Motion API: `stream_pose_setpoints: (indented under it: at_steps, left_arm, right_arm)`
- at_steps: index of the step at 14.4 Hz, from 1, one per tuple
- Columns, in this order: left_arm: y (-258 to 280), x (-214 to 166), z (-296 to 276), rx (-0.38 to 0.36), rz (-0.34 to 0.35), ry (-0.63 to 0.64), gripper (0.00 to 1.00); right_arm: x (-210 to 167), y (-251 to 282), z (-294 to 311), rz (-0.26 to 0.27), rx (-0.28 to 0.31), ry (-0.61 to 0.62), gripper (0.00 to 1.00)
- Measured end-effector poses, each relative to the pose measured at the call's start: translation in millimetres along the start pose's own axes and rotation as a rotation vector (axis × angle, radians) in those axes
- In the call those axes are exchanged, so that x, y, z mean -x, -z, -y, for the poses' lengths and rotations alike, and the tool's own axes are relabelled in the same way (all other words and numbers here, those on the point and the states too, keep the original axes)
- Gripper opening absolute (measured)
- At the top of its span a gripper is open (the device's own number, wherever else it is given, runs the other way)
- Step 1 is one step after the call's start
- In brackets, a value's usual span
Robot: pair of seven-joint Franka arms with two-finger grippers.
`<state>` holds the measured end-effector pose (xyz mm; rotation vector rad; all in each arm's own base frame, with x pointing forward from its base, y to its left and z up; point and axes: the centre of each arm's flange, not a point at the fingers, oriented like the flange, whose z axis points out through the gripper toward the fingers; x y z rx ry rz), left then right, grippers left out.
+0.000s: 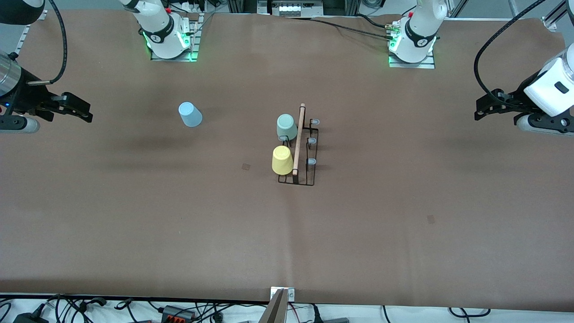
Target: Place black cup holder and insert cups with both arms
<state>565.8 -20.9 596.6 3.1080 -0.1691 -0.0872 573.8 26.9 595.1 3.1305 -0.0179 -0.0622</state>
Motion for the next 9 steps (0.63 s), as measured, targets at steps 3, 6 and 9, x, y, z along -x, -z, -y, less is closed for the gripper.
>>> stream_pose_setpoints:
  at_steps: [3,6,9]
  left_arm:
    - [1.7,1.2,-7.1,0.000,0.008,-0.020,1.00]
    - [2.2,1.3,-9.2,0.000,0.009,-0.025,1.00]
    - [1.1,3.0,-7.0,0.001,0.023,-0.021,1.00]
  right_arm:
    - [0.2,-2.1,0.2,0.004,0.000,0.000,1.00]
    - [0.3,-3.7,-0.1,0.008,0.001,0.000,1.00]
    - [0.3,-4.1,-0.1,0.009,0.001,0.000,1.00]
